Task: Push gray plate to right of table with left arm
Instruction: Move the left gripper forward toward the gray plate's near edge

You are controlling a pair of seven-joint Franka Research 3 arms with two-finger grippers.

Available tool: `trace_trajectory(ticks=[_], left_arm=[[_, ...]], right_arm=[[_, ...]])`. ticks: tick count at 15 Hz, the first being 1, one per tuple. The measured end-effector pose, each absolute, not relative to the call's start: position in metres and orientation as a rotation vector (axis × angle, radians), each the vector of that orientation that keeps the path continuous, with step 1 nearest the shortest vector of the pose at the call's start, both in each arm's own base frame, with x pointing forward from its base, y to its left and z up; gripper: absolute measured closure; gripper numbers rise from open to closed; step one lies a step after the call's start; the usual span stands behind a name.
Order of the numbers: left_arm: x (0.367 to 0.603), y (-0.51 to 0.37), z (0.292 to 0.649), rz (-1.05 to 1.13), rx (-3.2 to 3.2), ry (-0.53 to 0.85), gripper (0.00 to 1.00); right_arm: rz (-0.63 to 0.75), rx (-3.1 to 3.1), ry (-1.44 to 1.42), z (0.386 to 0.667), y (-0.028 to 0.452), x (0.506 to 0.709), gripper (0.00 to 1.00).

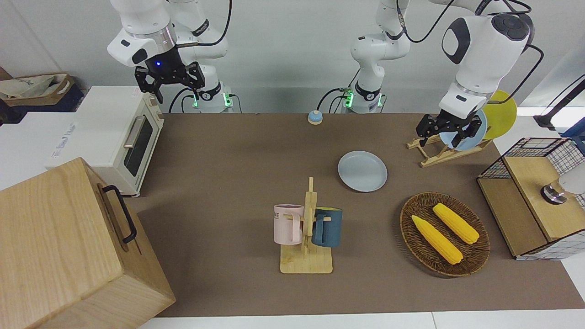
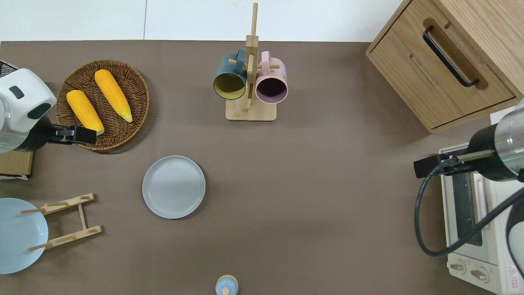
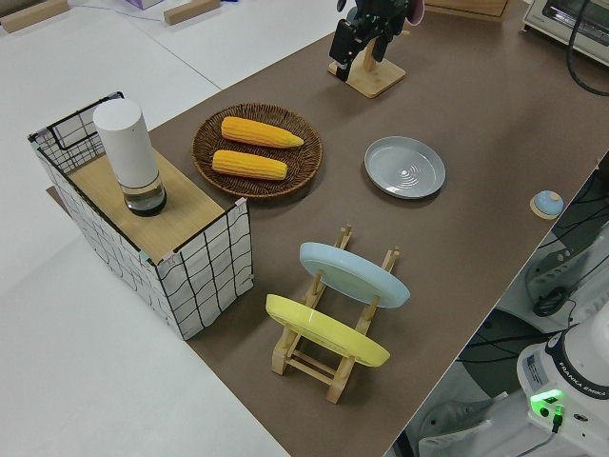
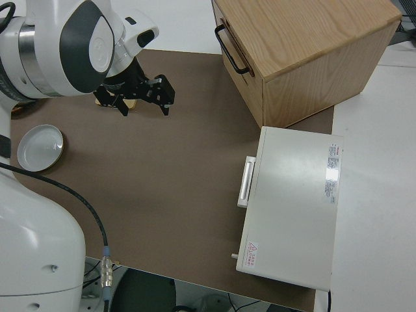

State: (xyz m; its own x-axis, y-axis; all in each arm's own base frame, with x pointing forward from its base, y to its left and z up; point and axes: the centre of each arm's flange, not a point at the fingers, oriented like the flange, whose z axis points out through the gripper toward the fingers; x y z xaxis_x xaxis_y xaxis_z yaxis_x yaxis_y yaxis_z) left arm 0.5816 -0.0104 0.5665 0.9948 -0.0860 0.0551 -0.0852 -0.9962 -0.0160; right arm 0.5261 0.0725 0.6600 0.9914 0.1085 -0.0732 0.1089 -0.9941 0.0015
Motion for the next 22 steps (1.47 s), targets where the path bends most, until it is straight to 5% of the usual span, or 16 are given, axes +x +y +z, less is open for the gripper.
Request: trace_trajectory(ticks=[10, 22], left_arm=[[0.572, 0.018, 0.550, 0.062, -3.205, 0.018, 0.06], [0.565, 0.025, 0.537, 0.152, -3.199, -0.161, 0.00]], right_arm=[[-0.115, 3.129, 0.171, 0.660, 0.073, 0.526, 0.01], [-0.115, 3.129, 0.171, 0.660, 0.073, 0.526, 0.01]])
